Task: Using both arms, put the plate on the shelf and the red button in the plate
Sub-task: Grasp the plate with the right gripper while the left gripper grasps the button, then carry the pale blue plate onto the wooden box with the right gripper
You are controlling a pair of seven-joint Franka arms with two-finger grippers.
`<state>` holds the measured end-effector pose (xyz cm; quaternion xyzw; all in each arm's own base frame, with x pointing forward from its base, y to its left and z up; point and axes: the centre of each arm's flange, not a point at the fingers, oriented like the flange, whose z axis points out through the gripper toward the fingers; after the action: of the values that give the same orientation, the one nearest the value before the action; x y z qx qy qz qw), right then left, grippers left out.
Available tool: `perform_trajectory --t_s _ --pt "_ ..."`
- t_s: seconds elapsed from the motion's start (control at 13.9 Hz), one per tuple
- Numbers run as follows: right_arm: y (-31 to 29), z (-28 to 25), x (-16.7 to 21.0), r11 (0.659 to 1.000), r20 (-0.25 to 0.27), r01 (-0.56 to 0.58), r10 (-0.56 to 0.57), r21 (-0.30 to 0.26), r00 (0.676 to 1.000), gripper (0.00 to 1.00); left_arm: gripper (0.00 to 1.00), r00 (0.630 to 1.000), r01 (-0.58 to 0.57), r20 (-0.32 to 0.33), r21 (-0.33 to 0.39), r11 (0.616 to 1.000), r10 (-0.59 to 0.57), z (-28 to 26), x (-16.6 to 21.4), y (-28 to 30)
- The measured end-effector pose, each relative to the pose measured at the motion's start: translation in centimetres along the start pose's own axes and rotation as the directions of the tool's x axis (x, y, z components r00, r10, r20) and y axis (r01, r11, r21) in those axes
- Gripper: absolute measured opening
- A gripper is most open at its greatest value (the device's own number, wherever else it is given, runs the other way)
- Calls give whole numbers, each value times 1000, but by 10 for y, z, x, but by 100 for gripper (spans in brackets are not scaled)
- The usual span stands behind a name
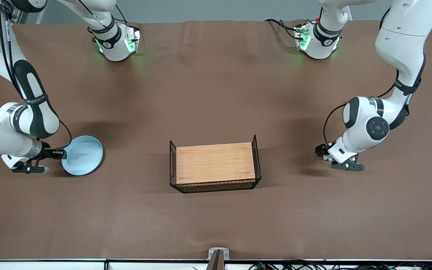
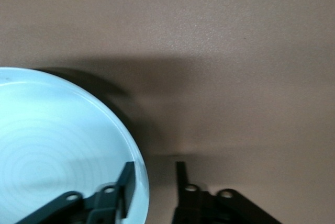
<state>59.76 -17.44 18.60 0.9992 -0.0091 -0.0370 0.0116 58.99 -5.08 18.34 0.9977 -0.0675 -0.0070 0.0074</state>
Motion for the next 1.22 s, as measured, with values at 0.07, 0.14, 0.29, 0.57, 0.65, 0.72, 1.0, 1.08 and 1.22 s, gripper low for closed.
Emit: perform_trajectory --t_s 0.07,0.14,0.29,0.57,0.65,0.72,1.0,1.08,1.22 --pt "-2 0 1 1000 0 3 -3 2 1000 25 98 1000 0 3 -1 1000 0 2 0 0" --pt "-4 1 1 1000 0 5 -5 4 1000 23 98 1000 0 5 -1 1000 0 3 -1 0" --pt "-7 1 2 1000 0 8 -8 6 1000 16 92 1000 0 8 -2 1000 0 5 -1 0" --pt "-11 0 3 1000 -1 15 -15 9 1000 10 52 1000 0 7 -2 1000 0 5 0 0" --pt "-12 -1 3 1000 3 16 -16 10 1000 7 41 1000 1 5 -1 1000 -1 4 0 0" --pt "-13 -2 3 1000 8 17 -17 12 1000 7 41 1000 2 1 -1 1000 -2 2 2 0" --pt "-14 -13 4 1000 38 19 -20 20 999 4 41 999 32 2 10 999 -32 -31 17 -18" --pt "-15 -23 5 1000 50 20 -21 23 999 4 41 999 46 16 17 999 -46 -52 23 -25" --pt "-17 -52 2 999 74 22 -25 29 997 4 41 992 122 41 34 992 -123 -102 34 -31"
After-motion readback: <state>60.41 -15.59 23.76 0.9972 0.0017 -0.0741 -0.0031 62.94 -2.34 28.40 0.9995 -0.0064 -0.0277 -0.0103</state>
